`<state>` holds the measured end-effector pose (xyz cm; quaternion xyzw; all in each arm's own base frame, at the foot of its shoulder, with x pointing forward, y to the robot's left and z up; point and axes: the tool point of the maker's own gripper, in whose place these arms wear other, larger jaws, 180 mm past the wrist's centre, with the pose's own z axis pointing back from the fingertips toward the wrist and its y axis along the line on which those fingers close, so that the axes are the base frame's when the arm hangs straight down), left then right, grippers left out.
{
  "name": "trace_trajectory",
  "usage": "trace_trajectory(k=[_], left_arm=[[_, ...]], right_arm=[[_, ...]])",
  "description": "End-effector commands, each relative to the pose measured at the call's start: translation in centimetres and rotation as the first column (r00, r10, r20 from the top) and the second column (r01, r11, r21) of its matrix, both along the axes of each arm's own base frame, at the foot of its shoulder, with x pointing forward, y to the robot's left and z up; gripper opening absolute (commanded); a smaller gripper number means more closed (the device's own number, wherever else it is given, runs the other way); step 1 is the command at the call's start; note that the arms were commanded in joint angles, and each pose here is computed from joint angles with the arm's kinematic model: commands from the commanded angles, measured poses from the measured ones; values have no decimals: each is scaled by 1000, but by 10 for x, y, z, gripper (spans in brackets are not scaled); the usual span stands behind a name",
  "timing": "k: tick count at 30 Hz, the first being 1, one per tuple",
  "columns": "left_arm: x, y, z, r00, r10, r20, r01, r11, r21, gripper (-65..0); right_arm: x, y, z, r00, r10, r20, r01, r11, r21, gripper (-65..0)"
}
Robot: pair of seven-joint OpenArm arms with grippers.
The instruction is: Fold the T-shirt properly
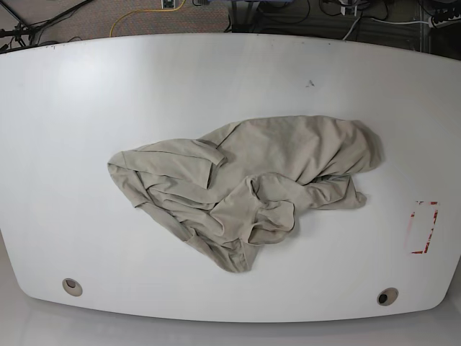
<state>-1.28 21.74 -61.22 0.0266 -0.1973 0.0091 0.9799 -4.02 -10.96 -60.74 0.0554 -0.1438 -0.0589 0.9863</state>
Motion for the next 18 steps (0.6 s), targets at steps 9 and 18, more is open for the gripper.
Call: trace_trajectory(k=[9, 18], left_arm=[[8, 10, 20, 997, -16, 75, 14, 999, 28, -237], [8, 16, 43, 993, -53, 106, 48, 997, 56, -234]], right_arm=[[-3, -8, 19, 999, 11, 44, -10, 1000, -29, -580], [-9, -20, 39, 997, 20, 76, -15, 998, -60, -580]])
